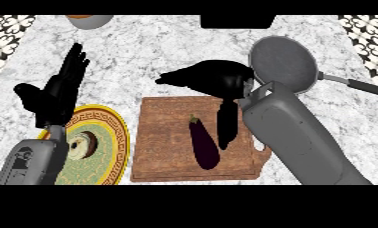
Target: Pick the eggplant from the cutting board and place it in the pan
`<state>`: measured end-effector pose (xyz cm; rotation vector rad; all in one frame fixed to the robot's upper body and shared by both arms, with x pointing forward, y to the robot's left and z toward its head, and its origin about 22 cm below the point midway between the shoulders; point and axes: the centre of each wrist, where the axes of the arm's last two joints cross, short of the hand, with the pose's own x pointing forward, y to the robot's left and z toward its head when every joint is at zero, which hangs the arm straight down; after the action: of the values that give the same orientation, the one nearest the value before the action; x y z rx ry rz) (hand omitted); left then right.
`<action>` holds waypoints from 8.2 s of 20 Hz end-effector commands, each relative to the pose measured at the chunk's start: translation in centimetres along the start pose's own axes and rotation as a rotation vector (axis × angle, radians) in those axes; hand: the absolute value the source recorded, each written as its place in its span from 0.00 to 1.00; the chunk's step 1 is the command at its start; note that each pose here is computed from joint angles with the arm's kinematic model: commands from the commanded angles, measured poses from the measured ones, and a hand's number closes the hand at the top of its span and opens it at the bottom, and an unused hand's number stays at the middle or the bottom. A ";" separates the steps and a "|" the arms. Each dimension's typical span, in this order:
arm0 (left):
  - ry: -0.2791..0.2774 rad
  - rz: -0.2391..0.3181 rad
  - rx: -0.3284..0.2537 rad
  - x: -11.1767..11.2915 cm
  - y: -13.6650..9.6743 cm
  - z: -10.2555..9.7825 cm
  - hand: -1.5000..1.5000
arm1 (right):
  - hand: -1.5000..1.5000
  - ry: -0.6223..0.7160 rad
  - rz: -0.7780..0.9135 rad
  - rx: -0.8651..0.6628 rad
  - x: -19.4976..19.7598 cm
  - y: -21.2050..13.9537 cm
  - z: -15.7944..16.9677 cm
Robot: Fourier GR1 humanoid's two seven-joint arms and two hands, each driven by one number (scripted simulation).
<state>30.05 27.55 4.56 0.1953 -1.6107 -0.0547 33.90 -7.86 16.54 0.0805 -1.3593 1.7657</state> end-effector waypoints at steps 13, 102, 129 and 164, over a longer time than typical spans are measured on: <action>-0.014 0.004 0.000 0.3 -0.3 1.0 0.50 | 0.00 0.046 0.044 0.189 -2.2 4.4 -3.3; -0.022 0.013 0.007 0.6 -0.2 0.0 0.50 | 1.00 0.725 -0.126 -1.250 -9.6 2.1 8.2; -0.062 -0.005 -0.054 1.9 -0.8 -1.5 0.50 | 0.00 0.769 -0.479 -1.087 -26.6 6.2 11.7; 0.005 -0.012 0.050 0.3 1.1 1.3 0.50 | 0.00 0.242 -0.712 -1.284 -23.3 19.5 27.6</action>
<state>28.63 28.74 4.64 0.2454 -1.5971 -0.0183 25.18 -45.68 -0.82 -0.3123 -1.7419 0.1189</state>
